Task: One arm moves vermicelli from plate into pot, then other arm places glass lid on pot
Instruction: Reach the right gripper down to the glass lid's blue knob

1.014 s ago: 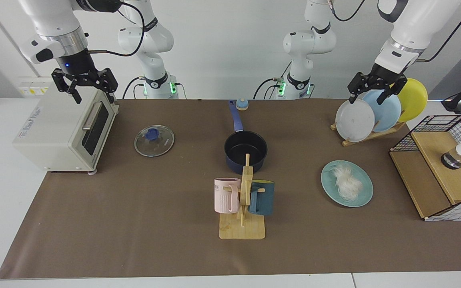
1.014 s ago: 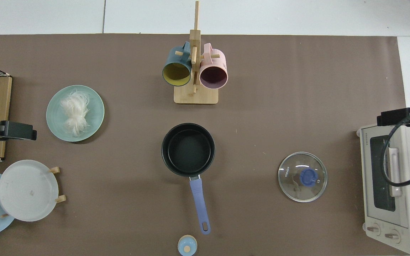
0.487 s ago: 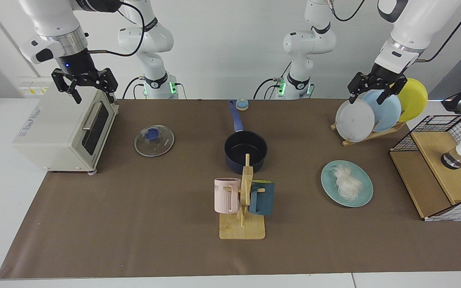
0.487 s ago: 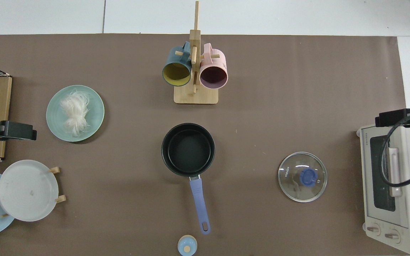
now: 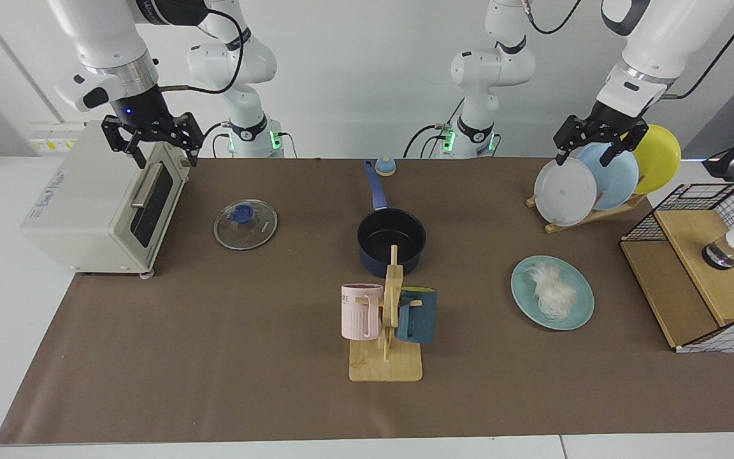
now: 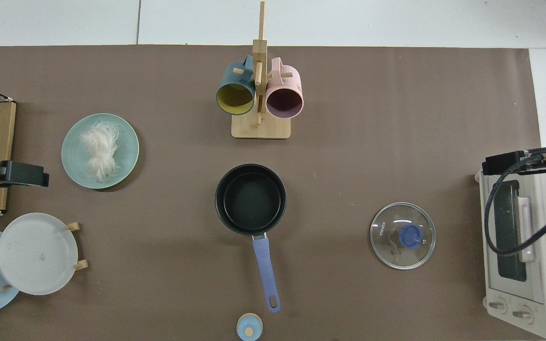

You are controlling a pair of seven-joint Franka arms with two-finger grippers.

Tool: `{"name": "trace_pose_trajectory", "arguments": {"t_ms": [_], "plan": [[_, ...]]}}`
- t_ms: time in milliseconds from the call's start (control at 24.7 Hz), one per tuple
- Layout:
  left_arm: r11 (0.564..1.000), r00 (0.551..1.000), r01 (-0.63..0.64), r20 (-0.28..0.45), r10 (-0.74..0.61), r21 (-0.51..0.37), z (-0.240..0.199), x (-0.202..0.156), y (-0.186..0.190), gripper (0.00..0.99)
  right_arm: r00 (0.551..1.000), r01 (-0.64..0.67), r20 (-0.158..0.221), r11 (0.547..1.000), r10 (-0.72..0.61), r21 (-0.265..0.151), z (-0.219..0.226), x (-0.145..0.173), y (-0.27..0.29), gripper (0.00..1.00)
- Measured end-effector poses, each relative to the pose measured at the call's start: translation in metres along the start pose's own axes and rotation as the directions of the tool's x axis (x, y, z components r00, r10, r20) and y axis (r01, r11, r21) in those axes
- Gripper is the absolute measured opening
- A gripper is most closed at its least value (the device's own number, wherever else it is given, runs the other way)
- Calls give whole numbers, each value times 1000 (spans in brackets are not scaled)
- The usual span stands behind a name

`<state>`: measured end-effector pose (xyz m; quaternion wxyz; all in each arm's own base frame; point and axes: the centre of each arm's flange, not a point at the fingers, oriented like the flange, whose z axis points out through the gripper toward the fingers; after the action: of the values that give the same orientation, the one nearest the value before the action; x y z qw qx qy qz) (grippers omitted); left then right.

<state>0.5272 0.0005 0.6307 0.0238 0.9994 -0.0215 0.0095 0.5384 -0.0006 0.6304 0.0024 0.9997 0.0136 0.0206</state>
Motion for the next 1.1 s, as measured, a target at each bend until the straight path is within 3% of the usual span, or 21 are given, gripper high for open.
{"name": "trace_pose_trajectory", "arguments": {"t_ms": [406, 730, 1095], "plan": [[1000, 1000, 0, 0, 0, 0, 0, 0, 0, 991, 995, 18, 96, 1000, -18, 3, 47, -6, -10, 1000], [1000, 1000, 0, 0, 0, 0, 0, 0, 0, 991, 989, 43, 140, 999, -43, 5, 97, -12, -27, 1000], [1000, 1000, 0, 0, 0, 0, 0, 0, 0, 991, 990, 14, 142, 1000, -14, -1, 162, -27, -34, 1000]]}}
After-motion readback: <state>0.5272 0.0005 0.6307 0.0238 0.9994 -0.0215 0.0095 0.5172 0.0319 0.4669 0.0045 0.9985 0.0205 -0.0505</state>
